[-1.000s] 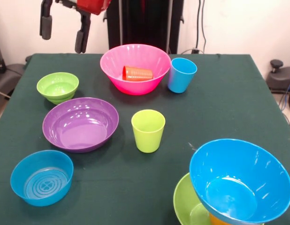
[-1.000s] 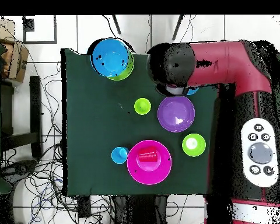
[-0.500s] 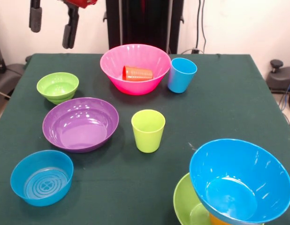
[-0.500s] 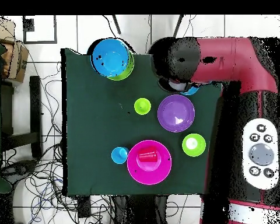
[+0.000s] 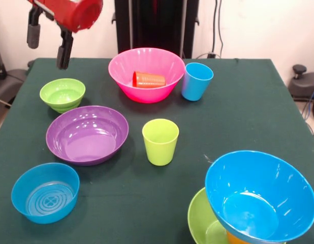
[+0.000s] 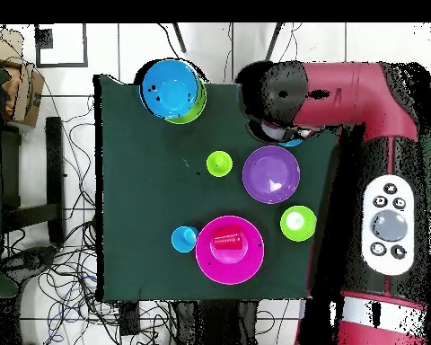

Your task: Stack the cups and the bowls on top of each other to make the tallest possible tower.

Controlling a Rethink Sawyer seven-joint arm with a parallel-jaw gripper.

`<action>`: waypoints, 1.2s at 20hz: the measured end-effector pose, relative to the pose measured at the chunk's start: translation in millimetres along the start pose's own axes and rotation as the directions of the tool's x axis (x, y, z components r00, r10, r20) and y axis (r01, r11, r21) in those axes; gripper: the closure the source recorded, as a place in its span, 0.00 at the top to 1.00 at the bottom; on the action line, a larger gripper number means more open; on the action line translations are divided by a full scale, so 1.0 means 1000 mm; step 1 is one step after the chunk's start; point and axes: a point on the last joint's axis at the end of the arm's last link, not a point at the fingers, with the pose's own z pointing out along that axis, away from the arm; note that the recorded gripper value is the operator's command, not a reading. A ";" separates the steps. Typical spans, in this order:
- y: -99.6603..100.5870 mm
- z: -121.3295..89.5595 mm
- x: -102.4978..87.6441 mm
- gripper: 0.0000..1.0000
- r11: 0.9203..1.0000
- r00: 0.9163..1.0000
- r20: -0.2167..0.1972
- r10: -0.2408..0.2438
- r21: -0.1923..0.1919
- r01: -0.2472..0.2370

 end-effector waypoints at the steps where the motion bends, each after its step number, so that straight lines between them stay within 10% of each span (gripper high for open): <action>1: 0.002 0.004 0.002 1.00 1.000 1.000 -0.002 0.011 0.009 -0.011; 24: 0.095 0.030 0.059 1.00 0.984 0.989 0.036 0.145 0.102 -0.148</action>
